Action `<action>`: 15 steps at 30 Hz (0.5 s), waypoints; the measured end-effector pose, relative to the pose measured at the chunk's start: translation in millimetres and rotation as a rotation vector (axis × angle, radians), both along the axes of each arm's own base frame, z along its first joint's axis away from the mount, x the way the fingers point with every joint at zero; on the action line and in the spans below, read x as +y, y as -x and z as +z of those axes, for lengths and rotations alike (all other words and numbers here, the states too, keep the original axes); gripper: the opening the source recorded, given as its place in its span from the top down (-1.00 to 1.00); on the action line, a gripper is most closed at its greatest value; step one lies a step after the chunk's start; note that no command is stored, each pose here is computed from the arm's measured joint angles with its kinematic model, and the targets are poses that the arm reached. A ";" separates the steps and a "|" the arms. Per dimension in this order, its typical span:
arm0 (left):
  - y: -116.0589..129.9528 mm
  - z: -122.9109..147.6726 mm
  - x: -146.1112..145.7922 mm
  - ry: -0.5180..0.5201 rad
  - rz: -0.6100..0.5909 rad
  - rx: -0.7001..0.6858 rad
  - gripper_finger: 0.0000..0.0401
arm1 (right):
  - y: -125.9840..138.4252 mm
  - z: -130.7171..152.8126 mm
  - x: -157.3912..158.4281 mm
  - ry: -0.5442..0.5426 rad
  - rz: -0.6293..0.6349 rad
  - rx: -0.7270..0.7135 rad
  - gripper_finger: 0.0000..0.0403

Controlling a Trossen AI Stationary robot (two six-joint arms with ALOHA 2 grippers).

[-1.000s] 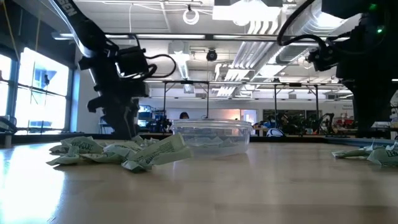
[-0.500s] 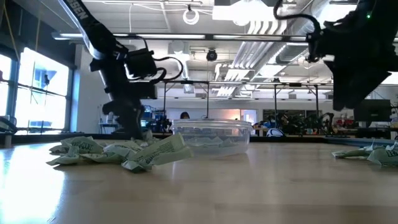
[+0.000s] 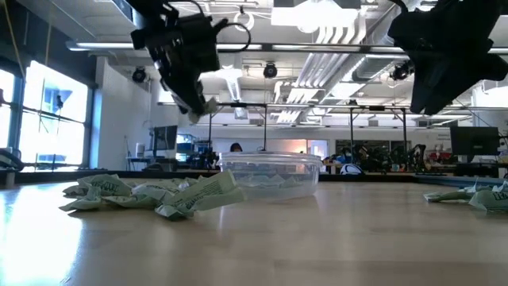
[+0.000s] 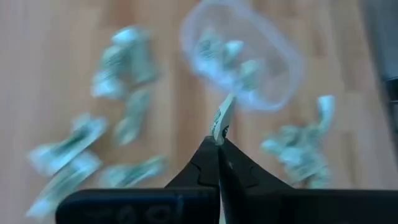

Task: Pick and place Stevia / Truvia into bins
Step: Put the stevia packet into the transparent bin

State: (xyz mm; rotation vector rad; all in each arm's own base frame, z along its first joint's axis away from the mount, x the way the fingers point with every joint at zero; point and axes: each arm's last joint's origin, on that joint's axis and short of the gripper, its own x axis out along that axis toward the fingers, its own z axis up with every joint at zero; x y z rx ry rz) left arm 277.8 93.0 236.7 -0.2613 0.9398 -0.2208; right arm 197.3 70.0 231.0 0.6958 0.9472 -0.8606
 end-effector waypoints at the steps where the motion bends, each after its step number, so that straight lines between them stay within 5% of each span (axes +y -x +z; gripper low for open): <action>1: -4.6 0.7 -9.1 0.006 -0.023 -0.013 0.86 | 0.4 0.1 1.7 -0.014 0.008 0.000 0.32; 7: -36.9 -2.8 -67.1 -0.110 -0.104 -0.106 0.83 | 13.0 1.6 15.9 -0.019 0.109 0.052 0.30; 15: -74.2 -26.8 -83.3 -0.032 0.126 -0.173 0.83 | 38.0 0.5 36.9 0.048 0.305 0.178 0.30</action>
